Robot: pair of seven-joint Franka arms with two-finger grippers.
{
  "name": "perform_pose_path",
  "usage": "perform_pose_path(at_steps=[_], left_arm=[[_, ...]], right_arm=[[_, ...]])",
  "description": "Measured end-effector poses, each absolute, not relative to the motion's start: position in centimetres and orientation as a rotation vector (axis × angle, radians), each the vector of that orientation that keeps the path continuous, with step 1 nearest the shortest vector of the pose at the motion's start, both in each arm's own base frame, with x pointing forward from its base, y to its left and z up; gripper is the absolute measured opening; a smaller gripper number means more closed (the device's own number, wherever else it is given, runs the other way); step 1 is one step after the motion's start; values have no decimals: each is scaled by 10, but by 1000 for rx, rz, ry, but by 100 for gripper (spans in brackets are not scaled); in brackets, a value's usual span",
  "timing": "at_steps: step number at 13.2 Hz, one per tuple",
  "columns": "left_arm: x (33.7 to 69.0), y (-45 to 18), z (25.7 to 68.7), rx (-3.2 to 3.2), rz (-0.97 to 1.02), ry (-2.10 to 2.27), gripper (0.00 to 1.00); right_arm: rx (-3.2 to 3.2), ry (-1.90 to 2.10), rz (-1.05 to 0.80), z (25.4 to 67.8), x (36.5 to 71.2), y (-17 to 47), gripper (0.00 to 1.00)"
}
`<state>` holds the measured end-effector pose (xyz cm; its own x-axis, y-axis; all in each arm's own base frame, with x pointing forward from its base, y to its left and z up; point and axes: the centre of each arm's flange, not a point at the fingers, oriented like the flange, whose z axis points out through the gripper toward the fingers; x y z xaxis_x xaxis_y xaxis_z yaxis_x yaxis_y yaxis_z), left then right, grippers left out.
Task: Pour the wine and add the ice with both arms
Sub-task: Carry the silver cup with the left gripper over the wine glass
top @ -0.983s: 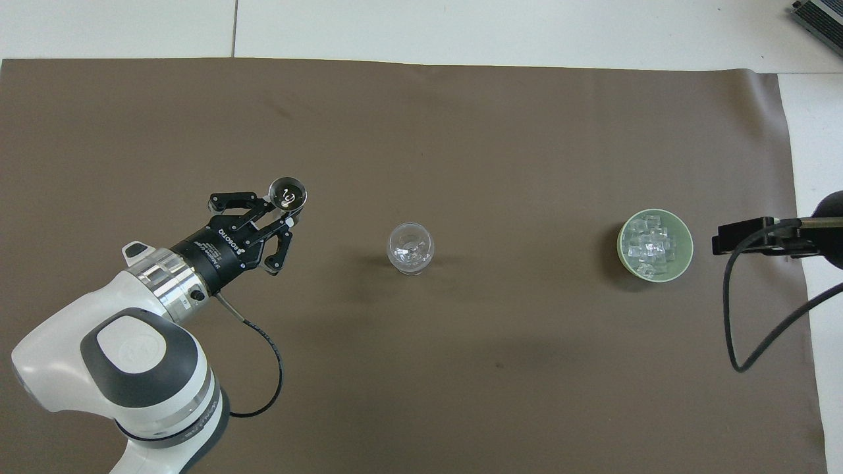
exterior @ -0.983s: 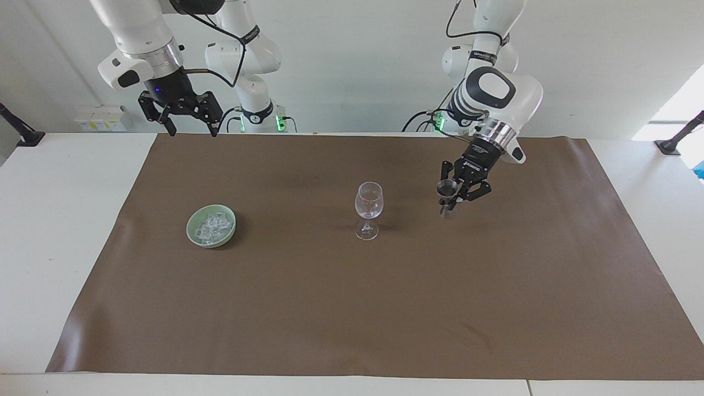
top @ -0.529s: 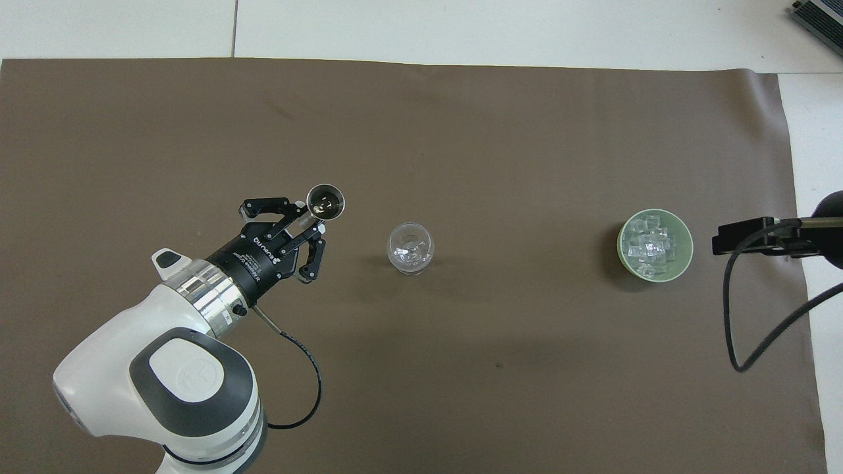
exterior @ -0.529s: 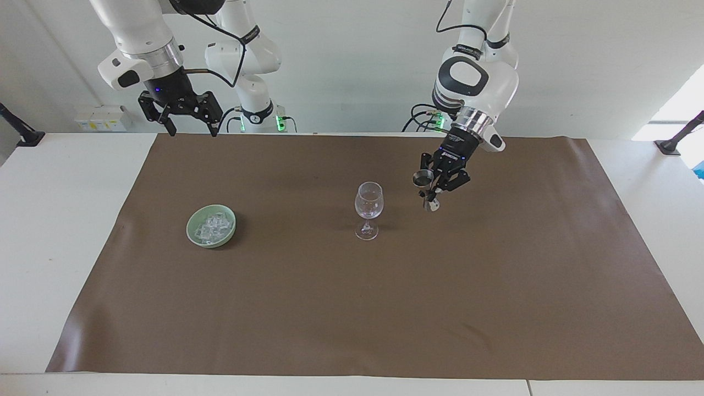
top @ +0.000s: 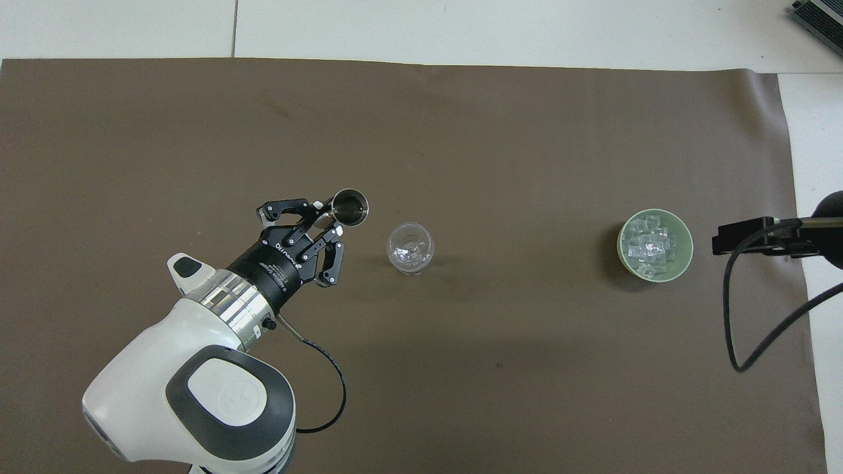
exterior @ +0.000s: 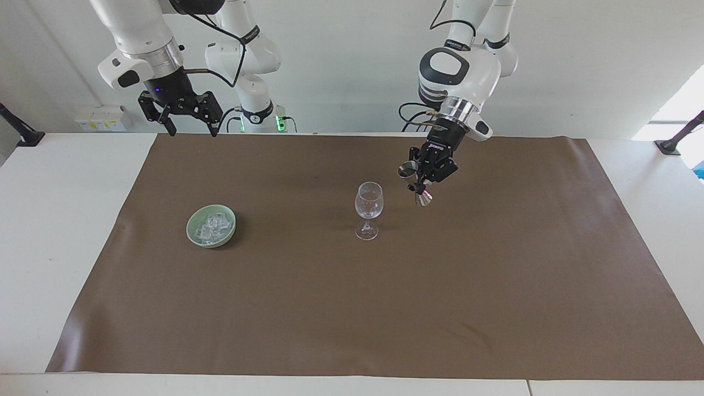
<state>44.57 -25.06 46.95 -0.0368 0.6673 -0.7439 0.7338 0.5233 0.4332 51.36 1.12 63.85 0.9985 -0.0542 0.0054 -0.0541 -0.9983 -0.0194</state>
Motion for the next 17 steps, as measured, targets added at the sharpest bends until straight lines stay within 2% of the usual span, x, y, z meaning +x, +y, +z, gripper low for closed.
perform_pose_path(at_steps=[10, 17], left_arm=[[456, -271, 479, 1359, 106, 1617, 22], [449, -286, 468, 1484, 185, 1537, 22]], right_arm=[[-3121, 85, -9, 639, 514, 11, 100], [-3121, 85, -9, 639, 514, 11, 100]])
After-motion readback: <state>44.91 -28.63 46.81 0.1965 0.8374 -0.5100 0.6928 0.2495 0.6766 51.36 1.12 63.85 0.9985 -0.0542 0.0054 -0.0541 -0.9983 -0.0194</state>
